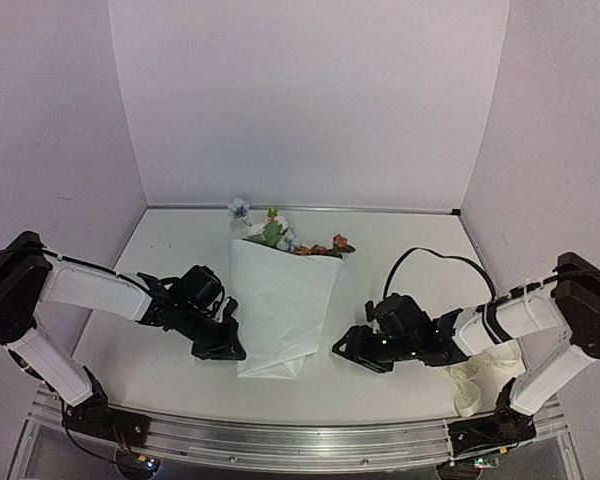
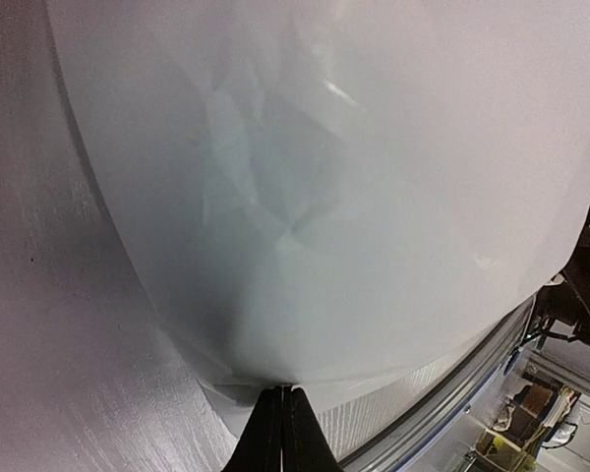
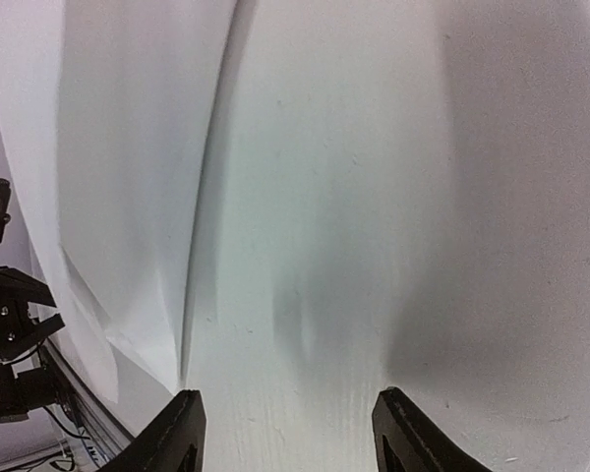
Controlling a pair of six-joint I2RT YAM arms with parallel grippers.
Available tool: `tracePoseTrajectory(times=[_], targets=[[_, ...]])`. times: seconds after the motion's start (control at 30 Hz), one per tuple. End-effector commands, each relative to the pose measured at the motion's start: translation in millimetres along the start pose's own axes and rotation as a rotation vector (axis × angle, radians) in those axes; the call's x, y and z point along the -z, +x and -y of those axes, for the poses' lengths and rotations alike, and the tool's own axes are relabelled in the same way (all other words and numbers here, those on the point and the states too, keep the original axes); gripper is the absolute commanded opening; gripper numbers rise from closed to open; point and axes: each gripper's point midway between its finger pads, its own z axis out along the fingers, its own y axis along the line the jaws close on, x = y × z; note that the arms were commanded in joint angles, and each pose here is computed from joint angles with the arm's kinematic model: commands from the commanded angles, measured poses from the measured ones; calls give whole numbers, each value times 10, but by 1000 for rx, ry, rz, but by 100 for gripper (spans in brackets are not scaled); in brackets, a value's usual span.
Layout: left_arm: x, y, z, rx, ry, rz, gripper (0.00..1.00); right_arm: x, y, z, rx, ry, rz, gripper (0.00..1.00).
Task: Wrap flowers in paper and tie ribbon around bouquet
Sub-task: Press the fold line on the 2/3-folded wrapping paper.
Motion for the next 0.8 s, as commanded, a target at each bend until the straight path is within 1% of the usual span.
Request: tracePoseTrajectory(times=[0.0, 0.1, 0.23, 0.3, 0.43, 0.5, 0.57, 0.7, 0.77], targets=[[38, -115, 92, -24, 23, 16, 4, 109, -147, -550, 111, -135, 73, 63], [53, -134, 81, -19, 26, 21, 4, 89, -114, -816, 170, -184, 55, 69], [72, -135, 67, -17, 28, 24, 3, -45, -132, -964, 171, -196, 34, 71], [83, -137, 71, -18, 31, 27, 4, -142, -121, -992, 164, -187, 13, 70], [97, -138, 65, -17, 31, 29, 3, -307, -95, -1039, 140, -176, -26, 64], [105, -141, 65, -16, 32, 31, 4, -354, -86, -1020, 129, -166, -35, 59], [112, -142, 64, -16, 33, 32, 4, -367, -83, -1013, 135, -160, -37, 52], [125, -137, 70, -19, 39, 31, 4, -394, -105, -986, 161, -129, -57, 30], [132, -132, 97, -32, 49, 26, 3, -431, -93, -1022, 181, -135, -91, 24]])
